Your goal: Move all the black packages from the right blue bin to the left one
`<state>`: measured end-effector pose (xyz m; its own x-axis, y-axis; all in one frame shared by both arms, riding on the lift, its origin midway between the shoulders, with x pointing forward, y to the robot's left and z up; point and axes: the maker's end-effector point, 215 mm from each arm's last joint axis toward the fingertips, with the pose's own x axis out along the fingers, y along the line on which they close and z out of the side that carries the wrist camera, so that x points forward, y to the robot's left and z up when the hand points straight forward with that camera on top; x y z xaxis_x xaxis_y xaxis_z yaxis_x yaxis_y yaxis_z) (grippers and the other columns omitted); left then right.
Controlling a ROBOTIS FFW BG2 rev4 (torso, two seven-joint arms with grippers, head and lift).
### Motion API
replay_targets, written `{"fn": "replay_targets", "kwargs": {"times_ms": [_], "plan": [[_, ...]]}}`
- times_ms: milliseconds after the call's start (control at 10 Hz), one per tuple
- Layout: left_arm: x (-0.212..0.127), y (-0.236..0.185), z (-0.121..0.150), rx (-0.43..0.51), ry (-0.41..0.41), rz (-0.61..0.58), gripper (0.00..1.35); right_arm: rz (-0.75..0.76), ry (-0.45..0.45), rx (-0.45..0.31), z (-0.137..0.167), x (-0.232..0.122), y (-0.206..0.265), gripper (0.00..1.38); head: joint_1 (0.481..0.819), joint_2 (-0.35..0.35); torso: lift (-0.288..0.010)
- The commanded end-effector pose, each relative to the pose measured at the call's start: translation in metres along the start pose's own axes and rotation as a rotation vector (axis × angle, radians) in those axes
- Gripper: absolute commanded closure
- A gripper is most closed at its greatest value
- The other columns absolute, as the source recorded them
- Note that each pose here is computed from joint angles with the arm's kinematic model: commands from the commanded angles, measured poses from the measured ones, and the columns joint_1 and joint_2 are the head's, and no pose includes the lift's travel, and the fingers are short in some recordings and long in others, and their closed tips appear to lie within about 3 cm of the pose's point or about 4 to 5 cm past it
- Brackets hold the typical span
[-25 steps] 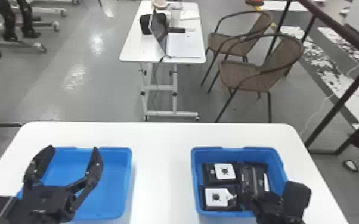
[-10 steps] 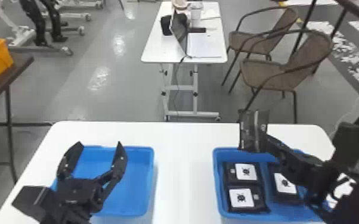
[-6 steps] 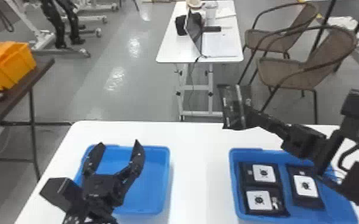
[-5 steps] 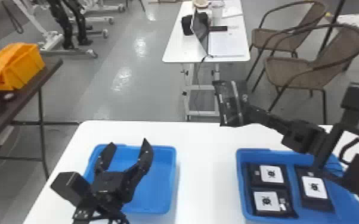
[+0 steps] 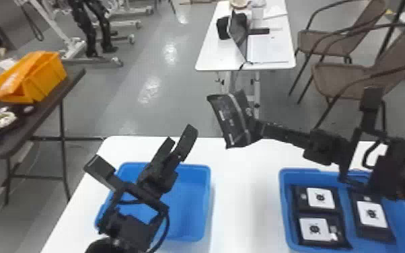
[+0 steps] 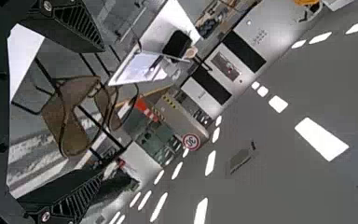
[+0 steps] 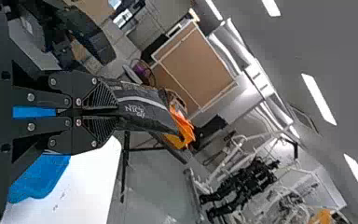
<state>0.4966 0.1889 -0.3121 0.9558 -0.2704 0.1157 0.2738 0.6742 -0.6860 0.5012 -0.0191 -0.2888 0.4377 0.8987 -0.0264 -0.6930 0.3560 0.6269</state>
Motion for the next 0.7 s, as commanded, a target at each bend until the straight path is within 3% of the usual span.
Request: {"fn": "replay_targets", "kwargs": {"times_ms": [0,600], "plan": [[0.011,-0.01,0.009,-0.009,0.003,-0.039,0.09,0.04,0.037,0.05,-0.015,0.009,0.001,1.09,0.695,0.186,-0.04],[0.021,-0.034,-0.011,-0.049,0.099,-0.128,0.09,0.152,0.177,0.131,-0.067,0.04,0.01,1.09,0.695,0.209,-0.04]]}}
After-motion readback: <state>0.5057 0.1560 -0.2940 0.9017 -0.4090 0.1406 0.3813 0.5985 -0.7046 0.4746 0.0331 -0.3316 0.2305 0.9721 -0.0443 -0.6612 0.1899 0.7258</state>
